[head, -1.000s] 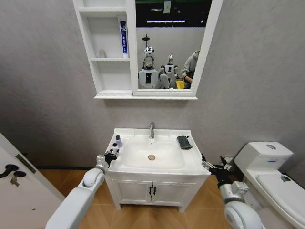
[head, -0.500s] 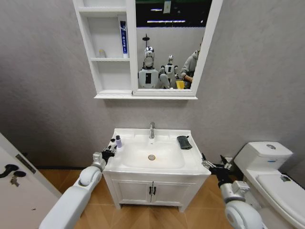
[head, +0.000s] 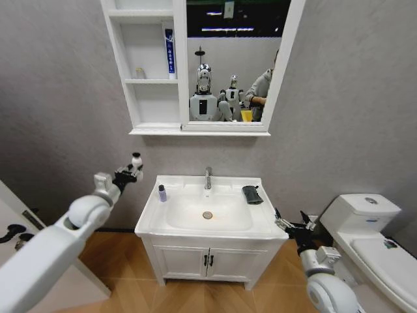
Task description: Move facial cleanser and shampoo from washbasin to cabinet, then wipe washbasin with towel.
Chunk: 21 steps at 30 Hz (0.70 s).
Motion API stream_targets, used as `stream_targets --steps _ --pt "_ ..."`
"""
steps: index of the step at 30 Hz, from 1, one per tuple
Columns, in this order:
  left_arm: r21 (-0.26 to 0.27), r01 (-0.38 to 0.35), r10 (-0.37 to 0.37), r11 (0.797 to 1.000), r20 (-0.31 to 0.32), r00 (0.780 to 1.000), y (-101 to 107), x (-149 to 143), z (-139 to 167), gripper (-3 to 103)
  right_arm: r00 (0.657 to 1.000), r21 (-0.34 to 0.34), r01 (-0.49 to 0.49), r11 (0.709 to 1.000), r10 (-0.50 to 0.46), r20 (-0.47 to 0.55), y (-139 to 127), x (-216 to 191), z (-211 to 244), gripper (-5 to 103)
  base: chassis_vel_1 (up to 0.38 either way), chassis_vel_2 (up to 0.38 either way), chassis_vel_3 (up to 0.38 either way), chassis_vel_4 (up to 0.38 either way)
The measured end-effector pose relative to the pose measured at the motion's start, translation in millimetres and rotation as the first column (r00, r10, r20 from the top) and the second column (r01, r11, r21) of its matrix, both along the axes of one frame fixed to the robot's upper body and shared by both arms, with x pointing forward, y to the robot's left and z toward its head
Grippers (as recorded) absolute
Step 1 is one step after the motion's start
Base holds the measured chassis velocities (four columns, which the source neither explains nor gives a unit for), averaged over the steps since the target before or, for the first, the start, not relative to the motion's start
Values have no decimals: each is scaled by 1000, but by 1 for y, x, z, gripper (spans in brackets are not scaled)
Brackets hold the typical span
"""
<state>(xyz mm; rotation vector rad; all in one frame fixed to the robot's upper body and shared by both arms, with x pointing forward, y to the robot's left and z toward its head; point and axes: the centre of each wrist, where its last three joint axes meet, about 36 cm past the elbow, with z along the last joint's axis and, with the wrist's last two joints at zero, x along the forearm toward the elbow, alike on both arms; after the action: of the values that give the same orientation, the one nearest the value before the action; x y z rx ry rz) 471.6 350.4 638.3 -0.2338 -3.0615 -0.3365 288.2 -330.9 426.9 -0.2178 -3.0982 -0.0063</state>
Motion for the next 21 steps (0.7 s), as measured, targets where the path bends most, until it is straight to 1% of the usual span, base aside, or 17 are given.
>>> stream_targets --steps 2,3,4,5,6,7,8,11,13,15,17,18,21 --pt "-13 0 0 1000 -15 1000 -6 8 28 34 1000 0 -6 1000 6 5 1 1 2 100 0 0 0 0" --pt "-13 0 0 1000 -15 1000 -6 8 28 34 1000 0 -6 1000 6 5 1 1 2 100 0 0 0 0" --pt "-25 1 -1 1000 -21 1000 -10 12 39 34 1000 -1 -8 1000 8 7 1 1 3 100 0 0 0 0" --pt "-45 3 -4 999 -15 1000 -16 20 63 34 1000 -4 -14 1000 14 11 1 2 5 100 0 0 0 0" --pt "-45 3 -4 999 -15 1000 -16 20 63 34 1000 -4 -14 1000 14 11 1 2 5 100 0 0 0 0" --pt "-53 7 -8 999 -13 1000 -20 25 73 34 1000 -5 -17 1000 17 14 1 2 6 100 0 0 0 0" --pt "-68 9 -10 998 -16 1000 -25 32 87 34 1000 -7 -20 1000 20 17 1 2 8 100 0 0 0 0" --pt "-124 30 -37 992 -56 998 -46 50 119 34 1000 -8 -17 1000 17 25 0 2 11 100 0 0 0 0" --pt "-125 32 -40 992 -61 997 -48 53 123 34 1000 -8 -15 1000 16 24 -1 2 11 100 0 0 0 0" --pt "-120 33 -42 992 -71 997 -57 67 137 34 1000 -2 -10 1000 10 23 -1 0 10 100 0 0 0 0" --pt "-128 26 -38 991 -88 995 -63 83 146 34 1000 3 -7 1000 7 25 1 0 10 100 0 0 0 0" --pt "-128 26 -38 991 -88 995 -63 83 146 34 1000 3 -7 1000 7 25 1 0 10 100 0 0 0 0" --pt "-157 -2 -17 988 -117 993 -69 113 162 34 1000 11 -5 1000 5 29 2 0 10 100 0 0 0 0"
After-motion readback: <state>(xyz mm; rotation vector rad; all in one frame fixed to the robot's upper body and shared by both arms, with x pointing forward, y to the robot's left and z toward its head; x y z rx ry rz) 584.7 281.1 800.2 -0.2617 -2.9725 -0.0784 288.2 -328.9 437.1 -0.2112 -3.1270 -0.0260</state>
